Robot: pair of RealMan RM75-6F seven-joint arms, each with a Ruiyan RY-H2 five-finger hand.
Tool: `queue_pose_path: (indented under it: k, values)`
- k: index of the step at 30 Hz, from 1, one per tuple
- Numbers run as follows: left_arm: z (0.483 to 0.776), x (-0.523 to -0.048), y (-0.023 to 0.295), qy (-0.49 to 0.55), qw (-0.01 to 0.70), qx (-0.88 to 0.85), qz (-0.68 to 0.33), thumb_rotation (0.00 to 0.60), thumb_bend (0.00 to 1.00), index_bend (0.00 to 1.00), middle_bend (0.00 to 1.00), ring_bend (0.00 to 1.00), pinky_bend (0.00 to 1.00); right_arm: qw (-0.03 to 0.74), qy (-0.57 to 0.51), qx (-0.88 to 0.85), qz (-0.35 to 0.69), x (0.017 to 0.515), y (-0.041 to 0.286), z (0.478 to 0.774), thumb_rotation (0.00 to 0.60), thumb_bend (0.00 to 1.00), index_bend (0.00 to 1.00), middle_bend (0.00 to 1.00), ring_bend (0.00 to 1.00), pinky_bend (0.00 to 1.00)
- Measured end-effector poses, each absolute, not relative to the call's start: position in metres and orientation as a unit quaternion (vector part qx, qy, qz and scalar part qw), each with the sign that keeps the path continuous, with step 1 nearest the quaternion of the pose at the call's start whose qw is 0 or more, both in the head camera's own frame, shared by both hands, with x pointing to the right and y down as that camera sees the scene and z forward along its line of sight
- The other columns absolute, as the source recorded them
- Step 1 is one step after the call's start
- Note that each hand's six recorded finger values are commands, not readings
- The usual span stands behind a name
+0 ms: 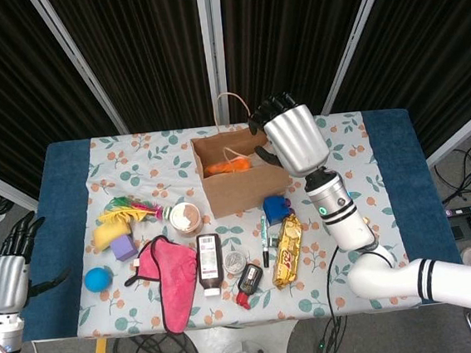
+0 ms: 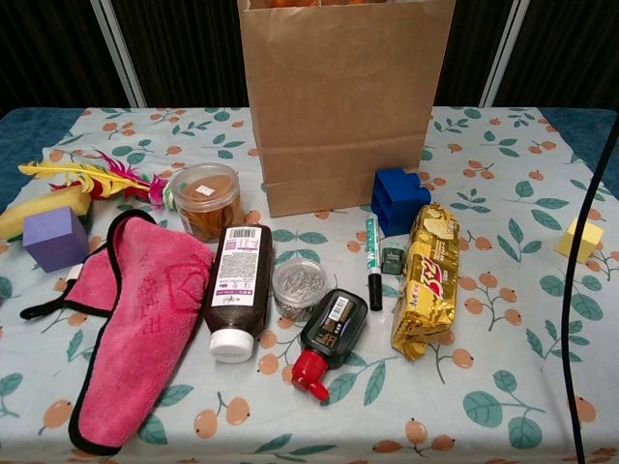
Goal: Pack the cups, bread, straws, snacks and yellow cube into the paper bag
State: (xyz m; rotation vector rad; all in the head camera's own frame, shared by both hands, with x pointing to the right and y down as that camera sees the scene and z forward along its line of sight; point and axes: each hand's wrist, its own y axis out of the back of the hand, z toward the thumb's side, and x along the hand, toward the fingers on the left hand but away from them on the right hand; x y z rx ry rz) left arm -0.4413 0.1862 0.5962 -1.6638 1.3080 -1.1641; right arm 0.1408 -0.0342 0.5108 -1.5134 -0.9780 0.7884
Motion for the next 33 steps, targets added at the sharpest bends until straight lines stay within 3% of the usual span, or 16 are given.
queue_pose_path:
  k: [10, 17, 27, 33]
  values:
    - [0.592, -0.437, 0.187, 0.506, 0.359, -0.645, -0.447, 0.571, 0.15, 0.15, 0.14, 0.09, 0.19, 0.55, -0.441, -0.647, 0.291, 0.142, -0.024, 0.477, 0.6, 0.09, 0.53, 0.5, 0.32, 0.29]
    - [0.594, -0.432, 0.188, 0.505, 0.357, -0.649, -0.444, 0.568, 0.15, 0.15, 0.14, 0.09, 0.19, 0.581, -0.406, -0.655, 0.262, 0.155, 0.007, 0.447, 0.6, 0.08, 0.53, 0.49, 0.31, 0.29]
    - [0.597, -0.429, 0.187, 0.503, 0.36, -0.646, -0.448, 0.569, 0.15, 0.15, 0.14, 0.09, 0.19, 0.616, -0.202, -0.703, 0.293, 0.209, 0.086, 0.507, 0.6, 0.03, 0.52, 0.48, 0.29, 0.29]
    - [0.601, -0.428, 0.189, 0.504, 0.359, -0.643, -0.452, 0.572, 0.15, 0.15, 0.14, 0.09, 0.19, 0.617, -0.062, -0.71, 0.333, 0.246, 0.116, 0.568, 0.6, 0.0, 0.38, 0.39, 0.16, 0.2]
